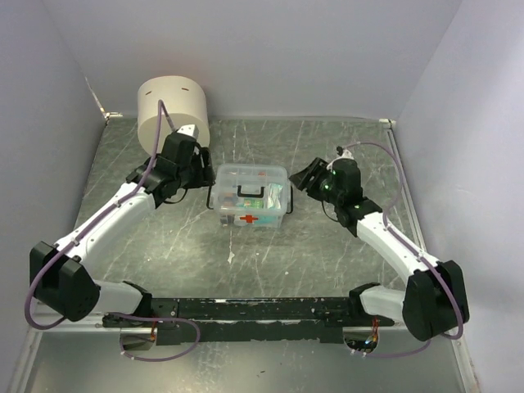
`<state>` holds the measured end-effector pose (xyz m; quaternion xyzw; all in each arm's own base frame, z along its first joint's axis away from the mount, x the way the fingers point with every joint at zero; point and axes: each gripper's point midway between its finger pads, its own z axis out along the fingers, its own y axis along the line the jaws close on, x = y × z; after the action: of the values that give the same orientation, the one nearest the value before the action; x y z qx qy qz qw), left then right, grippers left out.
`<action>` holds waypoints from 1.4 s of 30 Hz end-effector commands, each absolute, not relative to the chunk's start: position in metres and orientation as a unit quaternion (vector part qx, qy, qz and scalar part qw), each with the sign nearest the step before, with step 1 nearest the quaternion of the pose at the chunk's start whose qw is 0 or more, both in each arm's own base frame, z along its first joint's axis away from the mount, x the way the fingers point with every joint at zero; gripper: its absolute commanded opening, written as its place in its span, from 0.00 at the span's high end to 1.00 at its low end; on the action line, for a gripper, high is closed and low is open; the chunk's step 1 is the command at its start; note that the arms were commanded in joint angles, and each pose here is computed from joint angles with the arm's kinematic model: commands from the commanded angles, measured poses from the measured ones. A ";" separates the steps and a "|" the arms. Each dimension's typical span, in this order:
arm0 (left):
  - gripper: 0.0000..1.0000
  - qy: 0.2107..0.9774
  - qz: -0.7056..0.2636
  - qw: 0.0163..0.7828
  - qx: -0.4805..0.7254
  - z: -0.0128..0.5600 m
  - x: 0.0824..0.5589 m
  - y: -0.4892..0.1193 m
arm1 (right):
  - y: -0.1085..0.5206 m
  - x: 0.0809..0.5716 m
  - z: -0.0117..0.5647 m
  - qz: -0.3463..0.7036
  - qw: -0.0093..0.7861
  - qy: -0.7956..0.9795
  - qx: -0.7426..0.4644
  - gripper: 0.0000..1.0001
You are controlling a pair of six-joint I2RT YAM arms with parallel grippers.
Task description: Organize the medicine kit
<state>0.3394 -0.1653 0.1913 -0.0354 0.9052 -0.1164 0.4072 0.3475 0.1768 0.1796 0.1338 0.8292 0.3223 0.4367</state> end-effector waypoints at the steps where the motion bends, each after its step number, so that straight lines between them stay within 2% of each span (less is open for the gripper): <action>1: 0.23 0.898 -0.168 0.405 0.045 0.211 0.329 -0.203 | 0.152 0.341 0.154 0.304 0.432 0.823 0.211 0.47; 4: 0.14 0.895 -0.168 0.407 0.075 0.214 0.325 -0.223 | 0.142 0.336 0.138 0.320 0.419 0.816 0.238 0.50; 6: 0.03 0.893 -0.165 0.409 0.089 0.214 0.324 -0.232 | 0.142 0.334 0.131 0.339 0.407 0.814 0.238 0.53; 8: 0.00 0.893 -0.168 0.405 0.104 0.212 0.324 -0.242 | 0.147 0.332 0.123 0.356 0.388 0.820 0.226 0.56; 14: 0.01 0.893 -0.160 0.400 0.132 0.207 0.328 -0.265 | 0.171 0.332 0.110 0.406 0.352 0.824 0.178 0.62; 20: 0.07 0.908 -0.159 0.358 0.150 0.183 0.325 -0.279 | 0.177 0.335 0.095 0.413 0.335 0.829 0.176 0.68; 26: 0.02 0.928 -0.120 0.313 0.161 0.151 0.317 -0.276 | 0.177 0.334 0.084 0.411 0.328 0.833 0.173 0.69; 34: 0.02 0.939 -0.072 0.295 0.162 0.131 0.311 -0.265 | 0.180 0.331 0.079 0.421 0.327 0.829 0.167 0.70; 42: 0.00 0.943 -0.031 0.285 0.172 0.124 0.308 -0.262 | 0.182 0.328 0.075 0.428 0.320 0.828 0.167 0.76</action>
<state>0.3255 -0.2770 0.1504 0.1560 0.9245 -0.0865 0.3369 0.3277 0.1800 0.0739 0.1736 0.8338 0.4185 0.3155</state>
